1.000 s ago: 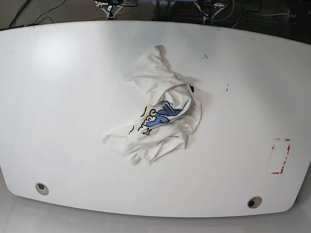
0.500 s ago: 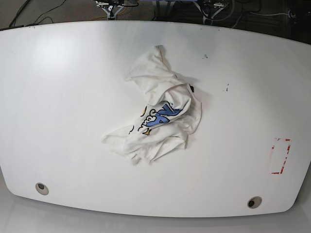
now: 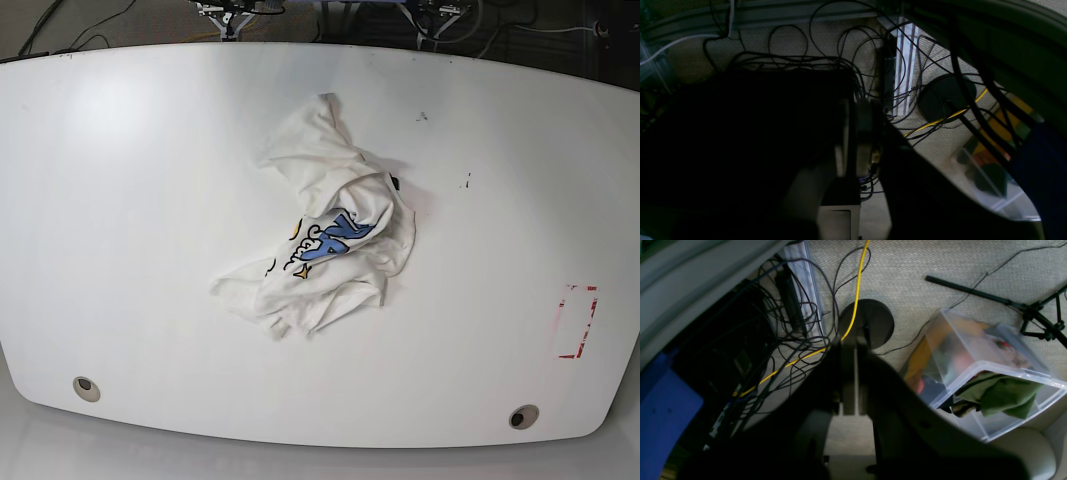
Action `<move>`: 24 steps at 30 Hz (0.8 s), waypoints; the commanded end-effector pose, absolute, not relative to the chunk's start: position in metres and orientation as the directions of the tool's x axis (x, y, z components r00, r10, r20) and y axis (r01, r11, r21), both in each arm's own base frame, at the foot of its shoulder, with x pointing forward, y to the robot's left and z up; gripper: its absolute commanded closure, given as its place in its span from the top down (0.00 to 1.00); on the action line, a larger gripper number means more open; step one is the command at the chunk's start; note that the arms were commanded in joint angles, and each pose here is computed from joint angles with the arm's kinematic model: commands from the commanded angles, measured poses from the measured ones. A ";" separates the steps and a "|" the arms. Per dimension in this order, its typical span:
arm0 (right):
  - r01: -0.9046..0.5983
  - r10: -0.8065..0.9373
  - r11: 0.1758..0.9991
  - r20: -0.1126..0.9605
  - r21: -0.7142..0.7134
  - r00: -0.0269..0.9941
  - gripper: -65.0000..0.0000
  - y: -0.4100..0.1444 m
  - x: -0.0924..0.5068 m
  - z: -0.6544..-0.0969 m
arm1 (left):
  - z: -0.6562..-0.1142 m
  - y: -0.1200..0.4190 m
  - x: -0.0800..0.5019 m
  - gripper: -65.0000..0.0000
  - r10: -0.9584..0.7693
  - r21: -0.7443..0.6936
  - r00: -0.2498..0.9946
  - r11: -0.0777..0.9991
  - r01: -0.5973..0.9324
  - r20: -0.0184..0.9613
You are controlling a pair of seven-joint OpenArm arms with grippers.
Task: Layout the t-shirt on the table in an organized manner, then fold the t-shirt properly
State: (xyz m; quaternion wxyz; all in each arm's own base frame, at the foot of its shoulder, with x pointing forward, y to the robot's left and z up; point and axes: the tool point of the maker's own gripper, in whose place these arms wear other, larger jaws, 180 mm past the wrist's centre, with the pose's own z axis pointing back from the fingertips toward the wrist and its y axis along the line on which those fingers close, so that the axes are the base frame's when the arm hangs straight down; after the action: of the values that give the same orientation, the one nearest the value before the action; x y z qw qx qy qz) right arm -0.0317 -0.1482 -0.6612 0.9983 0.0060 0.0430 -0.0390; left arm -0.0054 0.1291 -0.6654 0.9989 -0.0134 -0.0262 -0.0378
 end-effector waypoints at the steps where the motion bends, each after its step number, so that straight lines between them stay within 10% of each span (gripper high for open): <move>1: 0.080 -0.079 0.997 -0.083 0.004 0.993 0.01 -0.151 -0.030 -0.661 | -0.665 0.127 -0.008 0.06 -0.073 -0.029 0.996 0.997 0.074 0.049; 24: 0.077 -0.077 0.997 -0.079 0.003 0.994 0.01 -0.152 -0.032 -0.661 | -0.665 0.128 -0.009 0.05 -0.069 -0.027 0.997 0.997 0.070 0.046</move>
State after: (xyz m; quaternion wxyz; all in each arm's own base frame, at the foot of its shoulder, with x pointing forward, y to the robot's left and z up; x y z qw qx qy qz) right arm -0.0309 -0.1492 -0.6610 0.9984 0.0049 0.0406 -0.0388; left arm -0.0079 0.1281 -0.6654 0.9989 -0.0142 -0.0228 -0.0376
